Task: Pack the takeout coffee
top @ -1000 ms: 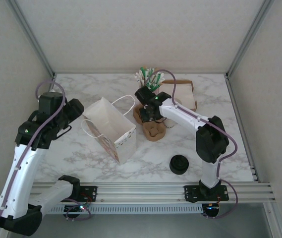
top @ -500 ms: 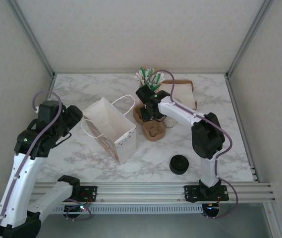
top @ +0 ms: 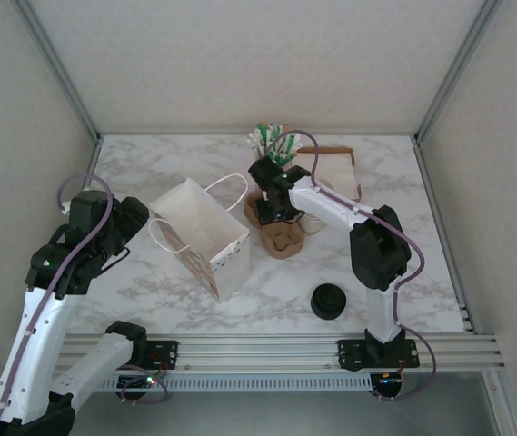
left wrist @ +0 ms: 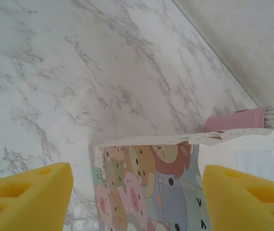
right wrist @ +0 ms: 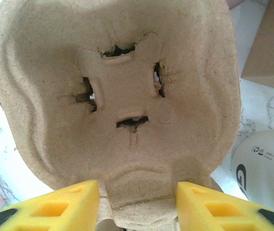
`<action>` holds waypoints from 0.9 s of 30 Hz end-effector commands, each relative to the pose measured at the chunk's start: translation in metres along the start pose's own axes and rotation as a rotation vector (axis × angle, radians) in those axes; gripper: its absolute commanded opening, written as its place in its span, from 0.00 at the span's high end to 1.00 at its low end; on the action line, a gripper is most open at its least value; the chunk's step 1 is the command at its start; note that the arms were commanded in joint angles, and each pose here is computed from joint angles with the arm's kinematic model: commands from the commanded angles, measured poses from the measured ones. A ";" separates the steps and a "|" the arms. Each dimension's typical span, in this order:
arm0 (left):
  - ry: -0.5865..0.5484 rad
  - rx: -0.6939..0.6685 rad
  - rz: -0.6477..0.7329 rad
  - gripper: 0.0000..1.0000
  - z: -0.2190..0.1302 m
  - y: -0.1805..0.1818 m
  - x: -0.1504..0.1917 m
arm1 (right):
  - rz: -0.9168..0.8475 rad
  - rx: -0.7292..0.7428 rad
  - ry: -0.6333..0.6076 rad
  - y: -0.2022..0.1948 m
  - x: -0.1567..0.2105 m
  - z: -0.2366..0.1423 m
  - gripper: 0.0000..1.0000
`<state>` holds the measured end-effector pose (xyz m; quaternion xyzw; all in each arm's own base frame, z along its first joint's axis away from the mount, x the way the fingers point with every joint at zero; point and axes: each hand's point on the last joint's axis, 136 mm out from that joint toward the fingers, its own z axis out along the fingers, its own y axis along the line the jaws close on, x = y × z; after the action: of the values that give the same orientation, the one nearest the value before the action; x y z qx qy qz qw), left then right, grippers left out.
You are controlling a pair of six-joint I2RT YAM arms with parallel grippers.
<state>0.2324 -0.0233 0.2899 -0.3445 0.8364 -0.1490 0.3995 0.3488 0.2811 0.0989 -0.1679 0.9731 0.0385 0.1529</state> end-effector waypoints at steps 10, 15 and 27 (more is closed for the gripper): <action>-0.009 -0.021 -0.006 0.29 0.002 0.005 -0.001 | -0.025 0.059 0.008 -0.010 -0.003 0.005 0.55; -0.014 -0.024 -0.006 0.29 0.003 0.006 -0.001 | -0.024 0.054 0.009 -0.009 -0.003 0.006 0.59; -0.062 -0.038 -0.011 0.28 0.000 0.009 -0.010 | -0.016 0.025 -0.013 -0.006 -0.007 -0.006 0.65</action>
<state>0.2330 -0.0198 0.2883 -0.3481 0.8351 -0.1392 0.4025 0.3508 0.2786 0.0969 -0.1759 0.9719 0.0270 0.1543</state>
